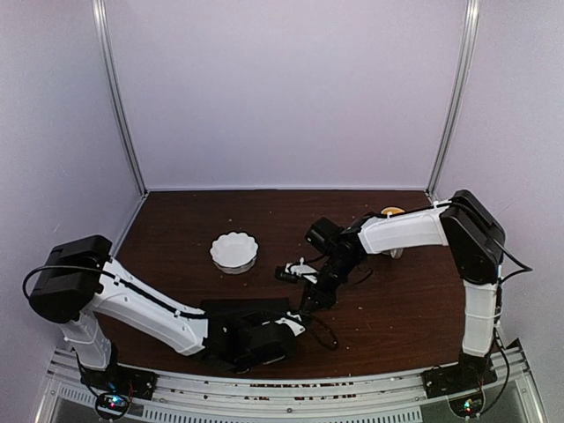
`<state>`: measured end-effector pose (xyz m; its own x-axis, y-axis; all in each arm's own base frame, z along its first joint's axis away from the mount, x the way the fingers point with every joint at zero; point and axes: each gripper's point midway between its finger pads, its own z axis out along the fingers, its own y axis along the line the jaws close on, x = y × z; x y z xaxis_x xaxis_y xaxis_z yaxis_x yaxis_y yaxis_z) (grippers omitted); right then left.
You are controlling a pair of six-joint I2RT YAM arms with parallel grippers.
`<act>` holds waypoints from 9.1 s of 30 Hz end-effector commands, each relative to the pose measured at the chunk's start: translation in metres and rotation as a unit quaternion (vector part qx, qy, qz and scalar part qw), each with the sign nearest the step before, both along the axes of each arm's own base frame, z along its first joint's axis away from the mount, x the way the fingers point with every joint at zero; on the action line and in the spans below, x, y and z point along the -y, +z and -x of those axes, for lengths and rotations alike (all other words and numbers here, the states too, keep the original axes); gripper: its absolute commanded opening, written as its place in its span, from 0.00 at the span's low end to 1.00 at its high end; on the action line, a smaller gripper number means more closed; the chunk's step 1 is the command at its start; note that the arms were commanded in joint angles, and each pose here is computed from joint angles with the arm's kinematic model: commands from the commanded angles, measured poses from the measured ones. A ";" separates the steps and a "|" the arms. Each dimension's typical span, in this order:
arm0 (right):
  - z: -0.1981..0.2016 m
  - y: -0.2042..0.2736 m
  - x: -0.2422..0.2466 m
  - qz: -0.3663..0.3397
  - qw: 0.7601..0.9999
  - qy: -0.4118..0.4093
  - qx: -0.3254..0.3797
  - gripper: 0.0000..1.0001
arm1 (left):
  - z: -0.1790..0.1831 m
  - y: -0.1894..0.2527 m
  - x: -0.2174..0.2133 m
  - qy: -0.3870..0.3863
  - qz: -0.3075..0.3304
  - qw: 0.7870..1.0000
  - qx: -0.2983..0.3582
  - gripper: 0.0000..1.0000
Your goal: Sort the hair-cutting tools
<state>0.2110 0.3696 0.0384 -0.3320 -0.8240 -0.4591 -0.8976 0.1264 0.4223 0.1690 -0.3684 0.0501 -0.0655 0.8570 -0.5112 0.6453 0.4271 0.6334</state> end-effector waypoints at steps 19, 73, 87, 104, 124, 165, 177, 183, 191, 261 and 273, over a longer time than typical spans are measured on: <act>-0.092 0.013 0.000 0.037 0.996 -0.068 0.048 0.00 | -0.014 0.032 -0.009 -0.037 0.085 0.987 -0.134 0.59; -0.076 -0.007 0.037 0.095 0.988 -0.123 0.019 0.00 | -0.075 -0.020 -0.016 -0.002 0.068 0.982 -0.176 0.00; -0.027 0.005 0.066 0.096 0.993 -0.062 0.021 0.00 | -0.082 -0.029 -0.024 0.023 0.049 0.984 -0.168 0.00; -0.017 0.019 0.038 0.047 0.996 -0.067 -0.034 0.00 | -0.073 0.027 -0.018 0.013 0.117 0.980 -0.159 0.33; -0.107 0.009 0.067 0.085 0.983 -0.158 0.025 0.00 | -0.091 0.016 -0.064 0.133 0.129 0.961 -0.206 0.72; -0.096 -0.003 0.072 0.128 0.982 -0.119 0.077 0.00 | -0.045 0.033 -0.024 0.046 0.178 0.951 -0.247 0.77; -0.092 -0.003 0.064 0.124 0.983 -0.110 0.075 0.00 | -0.083 0.001 -0.032 0.142 0.207 0.902 -0.352 0.74; -0.092 -0.004 0.048 0.133 0.983 -0.088 0.091 0.00 | -0.076 -0.021 -0.029 0.150 0.203 0.883 -0.396 0.70; -0.088 0.000 0.006 0.134 0.981 -0.045 0.133 0.00 | -0.023 -0.019 -0.020 0.094 0.223 0.867 -0.436 0.59; 0.063 -0.004 0.045 0.085 0.990 0.103 -0.042 0.00 | -0.069 -0.013 0.016 0.074 0.041 0.987 -0.139 0.36; 0.046 0.010 0.072 0.090 0.990 0.031 -0.103 0.00 | -0.030 0.030 0.036 -0.031 0.085 0.985 -0.149 0.53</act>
